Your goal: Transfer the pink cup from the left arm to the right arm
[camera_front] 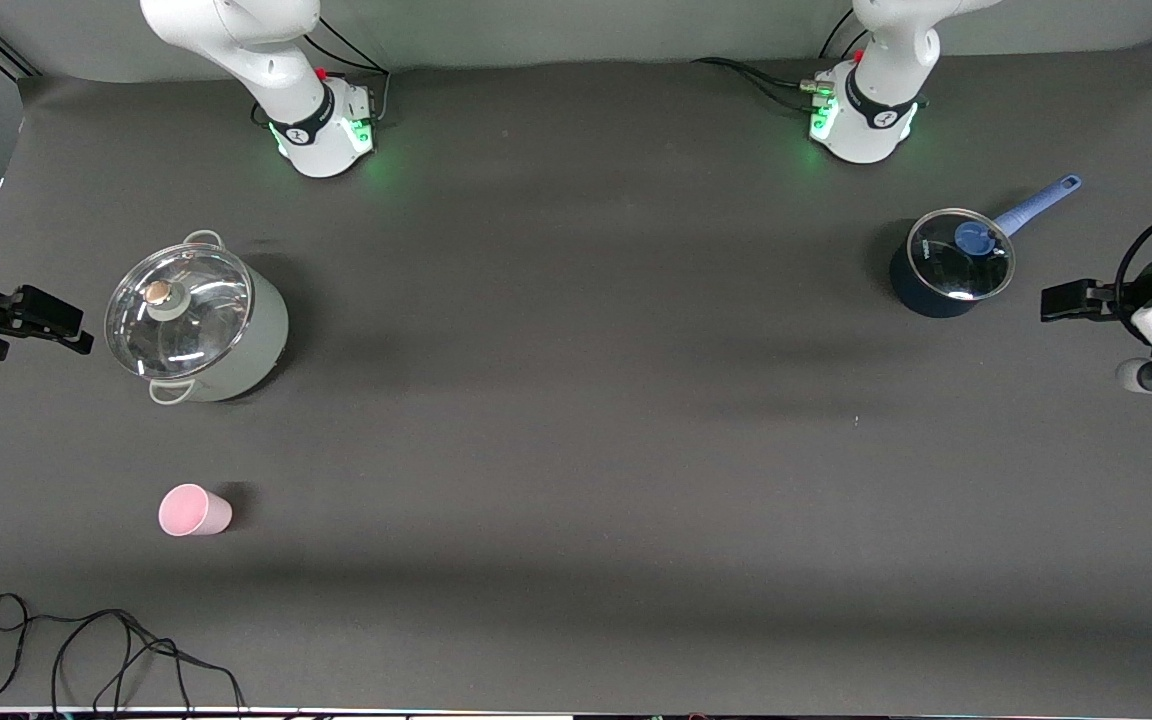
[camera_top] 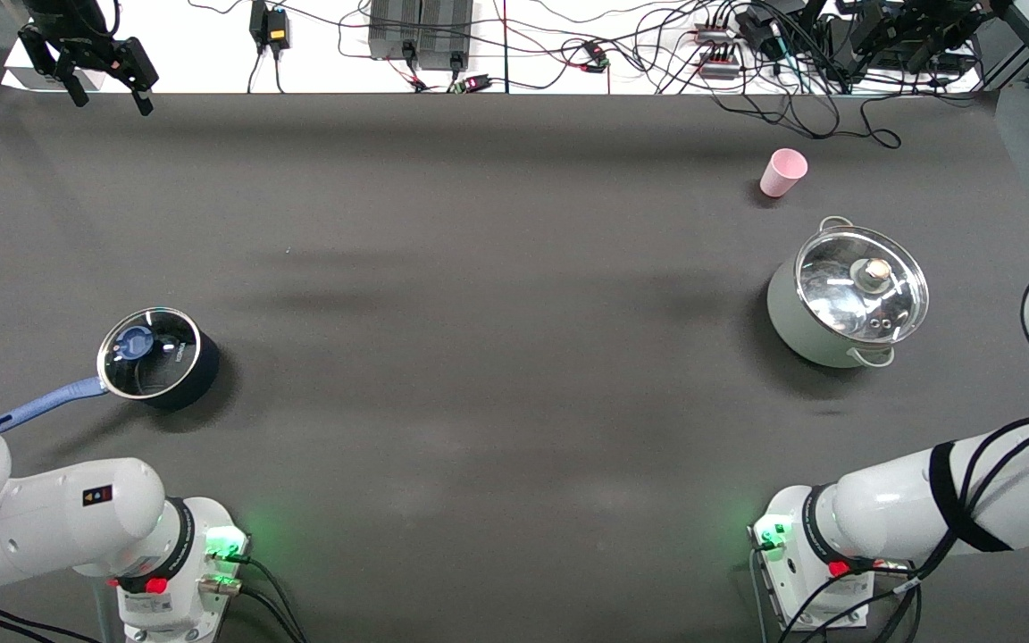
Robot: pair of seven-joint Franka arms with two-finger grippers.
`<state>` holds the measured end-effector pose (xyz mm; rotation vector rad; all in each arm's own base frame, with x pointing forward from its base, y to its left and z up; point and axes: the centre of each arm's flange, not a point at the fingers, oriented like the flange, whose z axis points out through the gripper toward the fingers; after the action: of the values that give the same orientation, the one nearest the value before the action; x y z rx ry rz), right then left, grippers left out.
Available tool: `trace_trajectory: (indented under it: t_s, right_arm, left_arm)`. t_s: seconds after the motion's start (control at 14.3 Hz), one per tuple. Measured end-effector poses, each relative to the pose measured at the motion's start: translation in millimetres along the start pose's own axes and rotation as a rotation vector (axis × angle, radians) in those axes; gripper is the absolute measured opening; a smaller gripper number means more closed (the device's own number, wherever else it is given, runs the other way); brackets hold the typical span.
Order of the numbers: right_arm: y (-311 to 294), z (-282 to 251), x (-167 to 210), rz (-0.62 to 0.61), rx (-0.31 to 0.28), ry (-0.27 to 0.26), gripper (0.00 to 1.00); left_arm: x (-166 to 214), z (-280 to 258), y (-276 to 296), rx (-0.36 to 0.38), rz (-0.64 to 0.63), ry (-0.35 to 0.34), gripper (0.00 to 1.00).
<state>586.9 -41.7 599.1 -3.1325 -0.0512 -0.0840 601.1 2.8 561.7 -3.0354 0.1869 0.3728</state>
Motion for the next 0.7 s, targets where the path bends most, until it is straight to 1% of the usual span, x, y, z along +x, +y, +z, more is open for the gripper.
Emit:
trace_trajectory:
  t_s: [0.14,0.28,0.7]
  right_arm:
    - [-0.3,0.2,-1.8,-0.004,0.002,-0.015,1.0]
    - [-0.5,-1.5,-2.9,-0.008,0.003,-0.023,1.0]
    - [-0.6,-2.2,-3.3,-0.008,0.003,-0.025,1.0]
  left_arm:
    - [-0.6,-3.6,9.2,0.005,-0.006,0.008,1.0]
    - [-3.4,-6.2,12.9,0.006,-0.008,0.032,1.0]
    - [-25.6,8.9,1.7,0.0,-0.033,0.113,1.0]
